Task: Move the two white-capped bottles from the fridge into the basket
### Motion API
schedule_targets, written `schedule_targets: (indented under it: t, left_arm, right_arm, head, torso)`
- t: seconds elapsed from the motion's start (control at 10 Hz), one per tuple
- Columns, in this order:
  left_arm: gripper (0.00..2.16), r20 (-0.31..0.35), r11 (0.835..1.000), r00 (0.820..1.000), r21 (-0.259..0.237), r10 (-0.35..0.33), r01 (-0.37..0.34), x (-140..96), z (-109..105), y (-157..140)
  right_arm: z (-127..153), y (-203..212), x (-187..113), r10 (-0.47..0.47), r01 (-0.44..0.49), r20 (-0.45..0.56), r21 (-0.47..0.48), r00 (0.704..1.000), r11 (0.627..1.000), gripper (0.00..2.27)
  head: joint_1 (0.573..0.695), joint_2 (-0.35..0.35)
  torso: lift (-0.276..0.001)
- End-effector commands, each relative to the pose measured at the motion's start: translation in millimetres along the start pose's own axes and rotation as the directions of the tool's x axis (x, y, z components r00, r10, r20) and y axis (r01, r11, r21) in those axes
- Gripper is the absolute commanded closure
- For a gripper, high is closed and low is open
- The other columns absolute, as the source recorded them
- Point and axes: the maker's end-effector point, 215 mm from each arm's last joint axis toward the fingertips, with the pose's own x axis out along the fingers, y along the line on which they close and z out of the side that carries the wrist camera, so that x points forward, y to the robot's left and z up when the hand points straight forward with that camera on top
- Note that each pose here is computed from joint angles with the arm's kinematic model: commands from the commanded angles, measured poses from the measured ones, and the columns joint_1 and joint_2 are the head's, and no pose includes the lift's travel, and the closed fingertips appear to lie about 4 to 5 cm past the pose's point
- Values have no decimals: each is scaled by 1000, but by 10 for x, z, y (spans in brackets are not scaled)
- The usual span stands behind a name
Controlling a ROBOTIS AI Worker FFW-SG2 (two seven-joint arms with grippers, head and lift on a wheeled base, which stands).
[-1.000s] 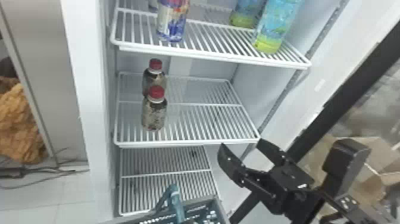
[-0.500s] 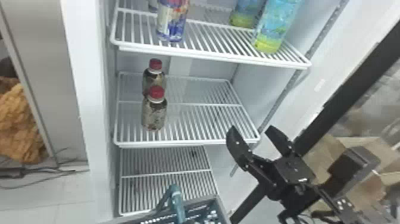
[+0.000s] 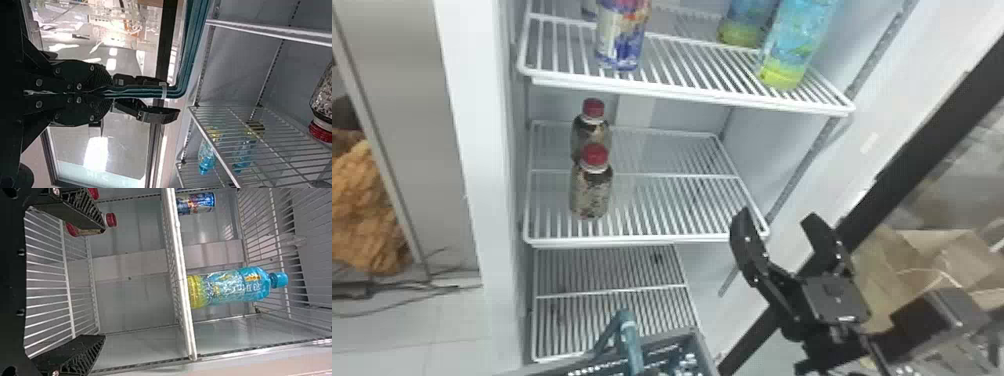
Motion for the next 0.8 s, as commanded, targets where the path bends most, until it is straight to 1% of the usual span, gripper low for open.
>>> schedule_targets:
  t: [0.0, 0.3, 0.4, 0.7]
  left_arm:
    - [1119, 1, 1000, 1000, -1, 3, -3, -6, 1, 12]
    - [1119, -4, 1000, 1000, 1, 2, -2, 5, -3, 9]
    - [1119, -1, 1000, 1000, 1, 1, -1, 6, 5, 5]
    - [1119, -1, 1000, 1000, -3, 0, 0, 9, -11, 10]
  right_arm:
    - [-94, 47, -82, 0, 0, -14, 17, 1000, 1000, 48]
    - [-128, 15, -186, -22, 22, -30, 27, 999, 999, 48]
    - [-92, -2, -225, -28, 29, -29, 23, 999, 999, 48]
    - [-110, -3, -245, -31, 32, -34, 24, 999, 999, 48]
  head:
    - [695, -350]
    - [695, -350]
    - [695, -350]
    - [695, -350]
  torso:
    - [-260]
    - [-260]
    - [-260]
    - [-260]
